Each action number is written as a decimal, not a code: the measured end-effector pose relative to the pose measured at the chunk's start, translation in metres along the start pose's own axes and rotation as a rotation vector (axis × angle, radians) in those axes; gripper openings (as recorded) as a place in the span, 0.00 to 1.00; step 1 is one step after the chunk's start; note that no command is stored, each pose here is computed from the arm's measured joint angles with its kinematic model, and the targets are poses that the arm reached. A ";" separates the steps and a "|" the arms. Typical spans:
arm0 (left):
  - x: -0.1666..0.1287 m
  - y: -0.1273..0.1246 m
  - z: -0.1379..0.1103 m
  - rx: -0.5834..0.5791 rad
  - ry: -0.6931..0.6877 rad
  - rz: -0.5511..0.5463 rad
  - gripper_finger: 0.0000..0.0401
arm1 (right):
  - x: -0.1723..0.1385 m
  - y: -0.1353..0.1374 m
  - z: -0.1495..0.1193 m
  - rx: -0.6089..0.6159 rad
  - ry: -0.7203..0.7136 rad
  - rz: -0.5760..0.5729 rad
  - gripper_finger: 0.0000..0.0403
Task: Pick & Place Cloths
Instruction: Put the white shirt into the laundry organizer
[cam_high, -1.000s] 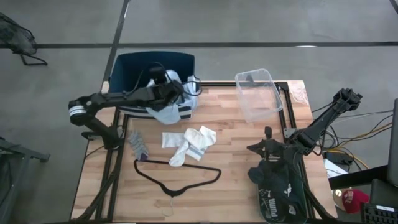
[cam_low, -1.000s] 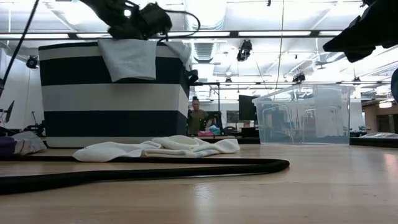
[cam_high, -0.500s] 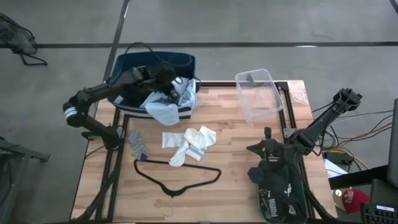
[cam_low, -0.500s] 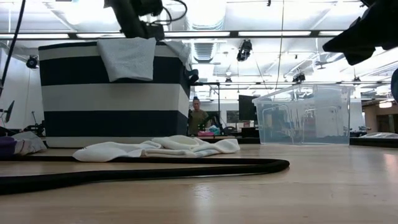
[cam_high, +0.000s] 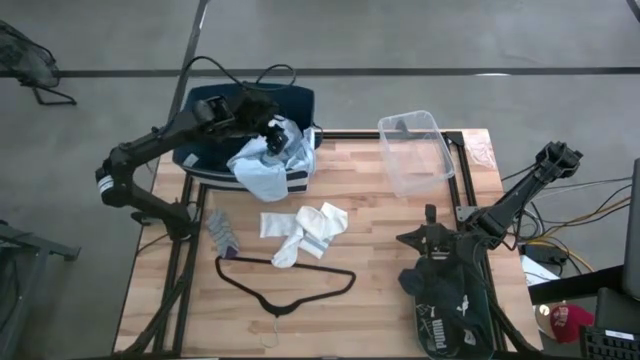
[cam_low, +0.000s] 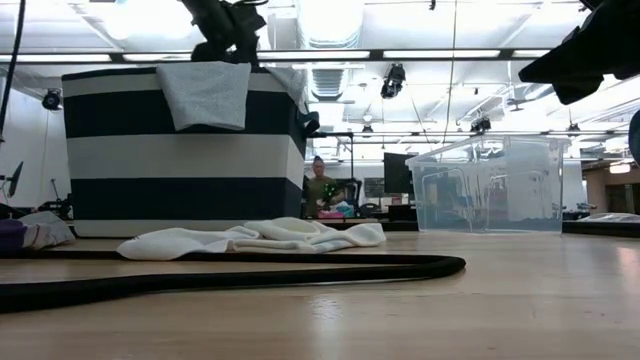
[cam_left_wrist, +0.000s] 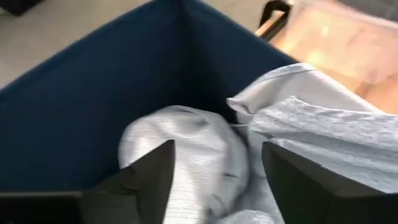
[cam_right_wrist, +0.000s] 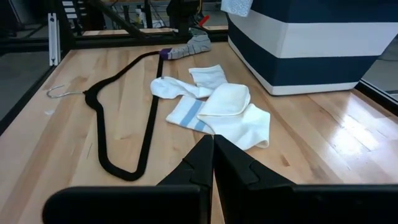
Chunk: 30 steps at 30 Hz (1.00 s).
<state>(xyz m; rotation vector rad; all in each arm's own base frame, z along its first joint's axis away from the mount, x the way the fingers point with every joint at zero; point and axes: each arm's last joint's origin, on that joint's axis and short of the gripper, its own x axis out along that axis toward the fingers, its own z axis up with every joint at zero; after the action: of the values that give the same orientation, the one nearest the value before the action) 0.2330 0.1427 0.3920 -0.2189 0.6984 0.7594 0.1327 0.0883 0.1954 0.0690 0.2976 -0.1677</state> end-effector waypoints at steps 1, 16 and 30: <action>-0.001 0.000 0.000 -0.001 -0.001 -0.021 0.63 | 0.000 0.000 0.000 0.000 0.000 0.000 0.02; -0.039 -0.070 -0.035 0.349 0.083 -0.144 0.69 | 0.000 0.000 0.000 -0.001 0.000 0.000 0.02; -0.048 -0.106 -0.083 0.533 0.066 0.231 0.52 | 0.000 0.000 0.000 0.003 -0.003 0.000 0.02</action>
<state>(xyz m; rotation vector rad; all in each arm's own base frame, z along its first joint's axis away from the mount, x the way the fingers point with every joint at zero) 0.2410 0.0050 0.3537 0.3284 0.9736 0.7588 0.1329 0.0884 0.1959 0.0719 0.2944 -0.1679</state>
